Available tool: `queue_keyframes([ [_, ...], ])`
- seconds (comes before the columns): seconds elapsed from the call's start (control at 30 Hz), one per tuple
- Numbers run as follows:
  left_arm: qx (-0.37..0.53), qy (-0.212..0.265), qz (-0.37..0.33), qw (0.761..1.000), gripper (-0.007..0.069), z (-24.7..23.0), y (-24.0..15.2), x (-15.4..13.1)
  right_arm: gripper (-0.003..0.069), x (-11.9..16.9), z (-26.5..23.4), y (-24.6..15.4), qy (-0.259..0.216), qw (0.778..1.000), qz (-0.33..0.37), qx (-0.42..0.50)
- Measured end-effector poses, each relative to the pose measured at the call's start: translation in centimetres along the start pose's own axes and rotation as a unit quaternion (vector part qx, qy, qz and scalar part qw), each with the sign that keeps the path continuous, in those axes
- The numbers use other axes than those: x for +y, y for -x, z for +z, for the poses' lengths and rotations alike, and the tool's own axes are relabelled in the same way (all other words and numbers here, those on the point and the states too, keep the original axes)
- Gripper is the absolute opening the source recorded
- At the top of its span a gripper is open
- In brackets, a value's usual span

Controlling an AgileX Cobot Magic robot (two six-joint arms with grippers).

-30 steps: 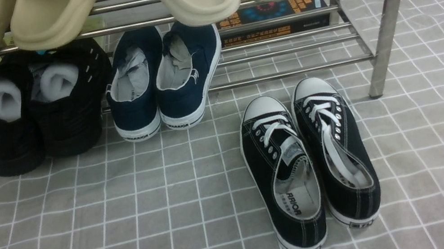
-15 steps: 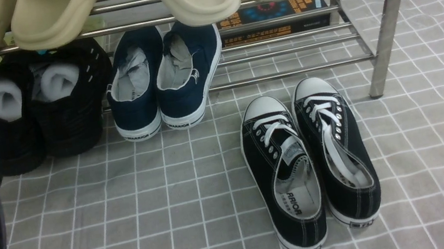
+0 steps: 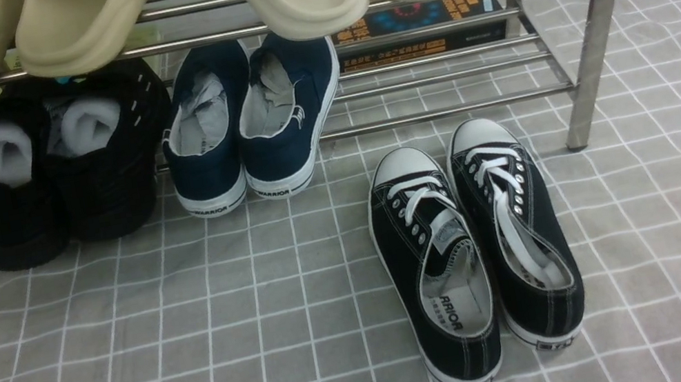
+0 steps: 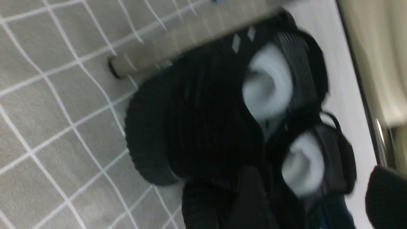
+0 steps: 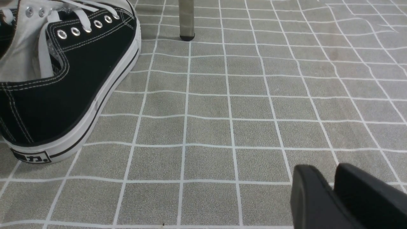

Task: Take the shoes off the shelf with your hand from the grey coffee tablecloth.
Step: 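Grasp the leftmost shoe on the bottom shelf of the shoe rack with the left gripper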

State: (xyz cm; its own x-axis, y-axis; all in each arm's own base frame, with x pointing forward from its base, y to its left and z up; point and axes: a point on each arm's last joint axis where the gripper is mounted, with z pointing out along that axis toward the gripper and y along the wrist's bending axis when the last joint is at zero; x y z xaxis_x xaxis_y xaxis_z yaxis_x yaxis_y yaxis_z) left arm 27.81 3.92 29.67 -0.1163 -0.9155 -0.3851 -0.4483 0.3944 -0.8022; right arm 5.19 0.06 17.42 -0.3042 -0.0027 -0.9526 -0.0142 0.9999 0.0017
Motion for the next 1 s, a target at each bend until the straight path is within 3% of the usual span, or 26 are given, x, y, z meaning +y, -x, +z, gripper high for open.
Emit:
queue_keyframes([
  [0.37,0.056,0.056,0.006,0.997,0.0468,5.1,1.0,-0.5,0.0143,0.0,0.0,0.0,0.0,1.0,0.0,0.0],
  [0.8,0.078,0.099,0.01,0.992,0.0463,8.7,0.3,1.5,0.0158,0.0,0.0,0.0,0.0,1.0,0.0,0.0],
  [0.9,0.083,0.102,0.051,0.99,0.0395,9.0,0.3,1.8,0.0162,0.0,0.0,0.0,0.0,1.0,0.0,0.0],
  [1.0,0.089,0.105,0.068,0.988,0.0256,9.1,0.2,2.0,0.0169,0.0,0.0,0.0,0.0,1.0,0.0,0.0],
])
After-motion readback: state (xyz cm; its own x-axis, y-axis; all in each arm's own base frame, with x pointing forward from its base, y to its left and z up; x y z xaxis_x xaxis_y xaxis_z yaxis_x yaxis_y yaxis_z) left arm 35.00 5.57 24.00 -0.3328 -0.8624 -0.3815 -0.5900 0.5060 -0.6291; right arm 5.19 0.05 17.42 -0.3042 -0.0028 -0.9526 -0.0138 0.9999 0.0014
